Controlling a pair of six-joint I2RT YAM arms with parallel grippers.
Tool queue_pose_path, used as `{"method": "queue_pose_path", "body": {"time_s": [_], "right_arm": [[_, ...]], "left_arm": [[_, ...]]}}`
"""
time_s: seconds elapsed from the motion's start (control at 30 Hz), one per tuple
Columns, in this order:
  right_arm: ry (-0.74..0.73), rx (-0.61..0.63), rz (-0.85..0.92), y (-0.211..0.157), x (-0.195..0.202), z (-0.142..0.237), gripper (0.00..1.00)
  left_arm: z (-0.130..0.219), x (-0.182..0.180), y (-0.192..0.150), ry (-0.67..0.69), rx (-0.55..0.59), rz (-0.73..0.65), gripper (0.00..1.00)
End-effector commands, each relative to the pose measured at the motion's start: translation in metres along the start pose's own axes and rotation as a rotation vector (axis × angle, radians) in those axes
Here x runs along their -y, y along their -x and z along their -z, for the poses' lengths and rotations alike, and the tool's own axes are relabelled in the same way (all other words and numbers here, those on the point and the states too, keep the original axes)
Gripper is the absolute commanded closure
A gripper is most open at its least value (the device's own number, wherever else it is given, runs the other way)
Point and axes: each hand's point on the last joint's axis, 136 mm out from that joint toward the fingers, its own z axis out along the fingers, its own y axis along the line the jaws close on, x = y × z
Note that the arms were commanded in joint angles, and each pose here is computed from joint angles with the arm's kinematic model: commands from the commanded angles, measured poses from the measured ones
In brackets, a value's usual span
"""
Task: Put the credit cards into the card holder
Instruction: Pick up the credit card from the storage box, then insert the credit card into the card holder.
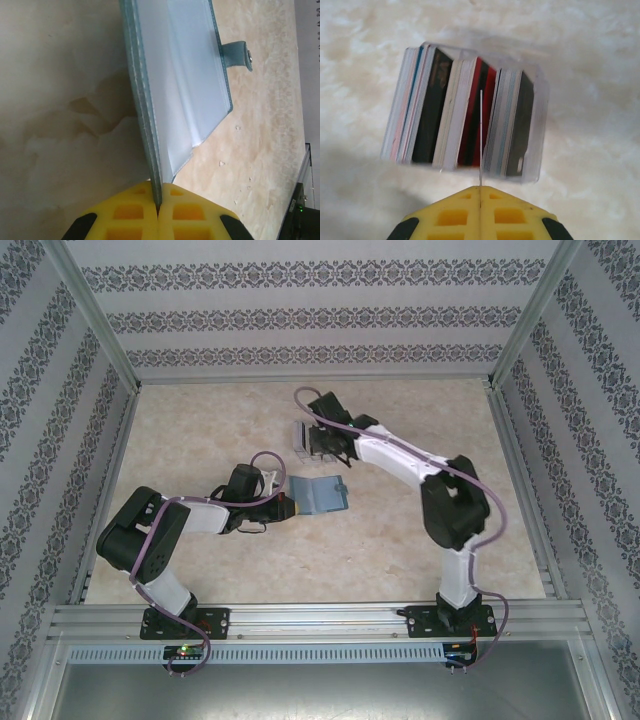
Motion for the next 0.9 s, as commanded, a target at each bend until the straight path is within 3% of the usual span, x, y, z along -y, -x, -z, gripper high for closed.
{"method": "queue_pose_path", "body": {"time_s": [0.0, 0.13, 0.47, 0.63, 0.7, 0.77, 0.87], "right_arm": [[0.190, 0.109, -0.114, 0.017, -0.009, 0.038, 1.00], [0.300, 0.088, -0.179, -0.009, 0.004, 0.058, 1.00], [0.467, -0.123, -0.243, -0.111, 0.027, 0.063, 1.00], [0.548, -0.171, -0.236, -0.127, 0.024, 0.060, 1.00], [0.558, -0.190, -0.246, -0.132, 0.026, 0.055, 1.00], [0.558, -0.200, -0.257, -0.135, 0.031, 0.049, 1.00], [0.560, -0.215, -0.277, -0.138, 0.039, 0.042, 1.00]], "left_arm": [[0.001, 0.011, 0.007, -0.065, 0.010, -0.030, 1.00], [-0.004, 0.016, 0.001, -0.088, -0.027, -0.057, 1.00], [-0.018, 0.017, -0.015, -0.070, -0.133, -0.113, 0.96], [-0.025, 0.007, -0.022, -0.063, -0.163, -0.075, 0.92], [-0.030, 0.007, -0.024, -0.077, -0.181, -0.058, 0.88], [-0.032, 0.003, -0.025, -0.071, -0.191, -0.045, 0.77], [-0.033, 0.000, -0.024, -0.061, -0.189, -0.039, 0.73]]}}
